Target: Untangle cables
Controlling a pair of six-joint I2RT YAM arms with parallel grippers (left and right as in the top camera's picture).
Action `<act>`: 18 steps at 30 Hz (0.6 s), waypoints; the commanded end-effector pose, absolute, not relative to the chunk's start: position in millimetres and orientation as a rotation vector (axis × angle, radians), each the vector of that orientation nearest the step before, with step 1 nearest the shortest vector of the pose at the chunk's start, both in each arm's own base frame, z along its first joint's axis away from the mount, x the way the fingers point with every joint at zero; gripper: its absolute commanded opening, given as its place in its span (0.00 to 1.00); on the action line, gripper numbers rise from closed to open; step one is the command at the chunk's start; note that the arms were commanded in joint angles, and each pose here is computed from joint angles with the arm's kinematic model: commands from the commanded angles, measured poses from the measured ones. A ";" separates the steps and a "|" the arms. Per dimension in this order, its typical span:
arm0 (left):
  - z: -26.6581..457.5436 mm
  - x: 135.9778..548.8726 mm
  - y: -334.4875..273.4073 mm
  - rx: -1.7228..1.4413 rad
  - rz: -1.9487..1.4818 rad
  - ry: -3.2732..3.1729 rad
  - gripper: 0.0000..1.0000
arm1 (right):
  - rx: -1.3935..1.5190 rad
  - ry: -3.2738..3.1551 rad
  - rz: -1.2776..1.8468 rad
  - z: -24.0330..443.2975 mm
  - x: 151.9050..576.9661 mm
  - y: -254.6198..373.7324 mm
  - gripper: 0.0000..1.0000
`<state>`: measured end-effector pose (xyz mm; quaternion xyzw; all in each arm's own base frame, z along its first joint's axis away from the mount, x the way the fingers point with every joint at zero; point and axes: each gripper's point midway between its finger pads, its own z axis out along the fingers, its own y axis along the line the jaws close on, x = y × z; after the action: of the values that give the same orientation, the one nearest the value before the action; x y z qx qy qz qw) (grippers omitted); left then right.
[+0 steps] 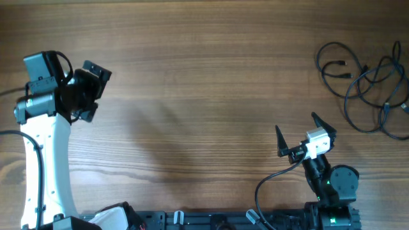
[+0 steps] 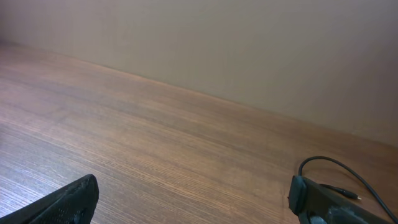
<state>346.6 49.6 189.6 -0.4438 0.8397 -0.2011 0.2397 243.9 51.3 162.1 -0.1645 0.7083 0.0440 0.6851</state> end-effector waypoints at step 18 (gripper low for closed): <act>211.2 254.5 -10.6 -0.133 -0.261 1.546 1.00 | -0.351 1.595 0.104 161.4 244.7 50.5 1.00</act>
<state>261.8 -15.3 222.8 -0.0563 0.7088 -0.1427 0.6886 244.6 50.7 159.5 -0.1629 0.7126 0.0436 0.6810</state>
